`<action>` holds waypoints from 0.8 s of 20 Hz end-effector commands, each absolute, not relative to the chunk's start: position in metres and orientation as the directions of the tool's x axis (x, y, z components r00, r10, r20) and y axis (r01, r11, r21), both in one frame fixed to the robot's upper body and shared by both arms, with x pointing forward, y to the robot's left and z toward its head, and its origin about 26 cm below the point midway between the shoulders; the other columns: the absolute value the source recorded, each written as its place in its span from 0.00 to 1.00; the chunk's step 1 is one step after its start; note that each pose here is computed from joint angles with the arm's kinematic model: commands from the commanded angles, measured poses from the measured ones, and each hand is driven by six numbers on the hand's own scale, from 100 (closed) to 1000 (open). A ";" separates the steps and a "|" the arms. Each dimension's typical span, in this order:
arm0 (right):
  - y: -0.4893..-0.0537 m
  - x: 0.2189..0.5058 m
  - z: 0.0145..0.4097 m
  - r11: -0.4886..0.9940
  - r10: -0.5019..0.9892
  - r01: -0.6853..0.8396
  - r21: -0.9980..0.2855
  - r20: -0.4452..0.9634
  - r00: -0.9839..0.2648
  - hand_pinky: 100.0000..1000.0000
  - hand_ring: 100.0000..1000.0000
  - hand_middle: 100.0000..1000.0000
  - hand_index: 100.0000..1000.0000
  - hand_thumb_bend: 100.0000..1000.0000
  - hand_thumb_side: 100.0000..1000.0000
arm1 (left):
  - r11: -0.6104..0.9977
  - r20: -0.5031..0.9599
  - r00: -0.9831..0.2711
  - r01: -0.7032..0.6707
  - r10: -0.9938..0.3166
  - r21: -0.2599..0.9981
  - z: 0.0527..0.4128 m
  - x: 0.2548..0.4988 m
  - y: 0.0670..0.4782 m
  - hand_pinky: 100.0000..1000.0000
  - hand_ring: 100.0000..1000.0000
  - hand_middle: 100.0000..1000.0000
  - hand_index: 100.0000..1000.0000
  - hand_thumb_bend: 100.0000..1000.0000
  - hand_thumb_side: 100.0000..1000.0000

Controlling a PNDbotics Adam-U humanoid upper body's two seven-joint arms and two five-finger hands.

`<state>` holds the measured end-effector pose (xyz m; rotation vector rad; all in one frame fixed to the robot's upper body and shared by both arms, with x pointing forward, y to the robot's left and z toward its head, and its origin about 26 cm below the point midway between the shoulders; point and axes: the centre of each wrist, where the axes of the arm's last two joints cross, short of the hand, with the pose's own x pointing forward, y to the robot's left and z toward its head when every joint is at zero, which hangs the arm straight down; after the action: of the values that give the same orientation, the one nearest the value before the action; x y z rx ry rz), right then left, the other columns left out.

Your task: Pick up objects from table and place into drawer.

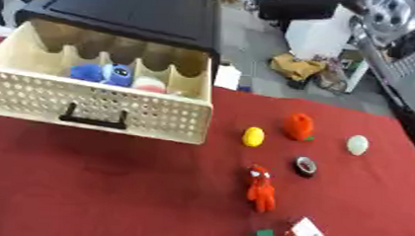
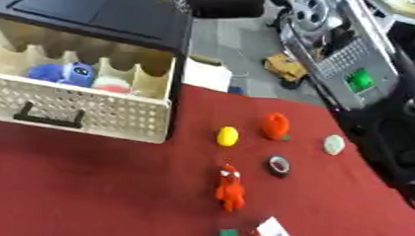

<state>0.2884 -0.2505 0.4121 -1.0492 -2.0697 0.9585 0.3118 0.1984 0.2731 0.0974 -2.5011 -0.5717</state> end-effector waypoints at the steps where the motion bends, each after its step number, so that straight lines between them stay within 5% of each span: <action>1: -0.250 0.288 0.419 0.409 0.854 0.421 -0.809 0.177 -0.489 0.28 0.42 0.19 0.36 0.16 0.41 | 0.903 0.490 -0.854 0.060 -0.175 0.426 0.281 0.309 0.196 0.35 0.26 0.31 0.74 0.00 1.00; 16: -0.235 0.308 0.409 0.388 0.857 0.378 -0.841 0.179 -0.483 0.28 0.42 0.19 0.36 0.15 0.39 | 0.902 0.488 -0.859 0.080 -0.154 0.424 0.283 0.308 0.191 0.35 0.26 0.32 0.74 0.00 1.00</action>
<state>0.3116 -0.2334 0.3993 -1.0136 -2.0219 1.0128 0.3115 0.1923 0.2768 0.0632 -2.5104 -0.5832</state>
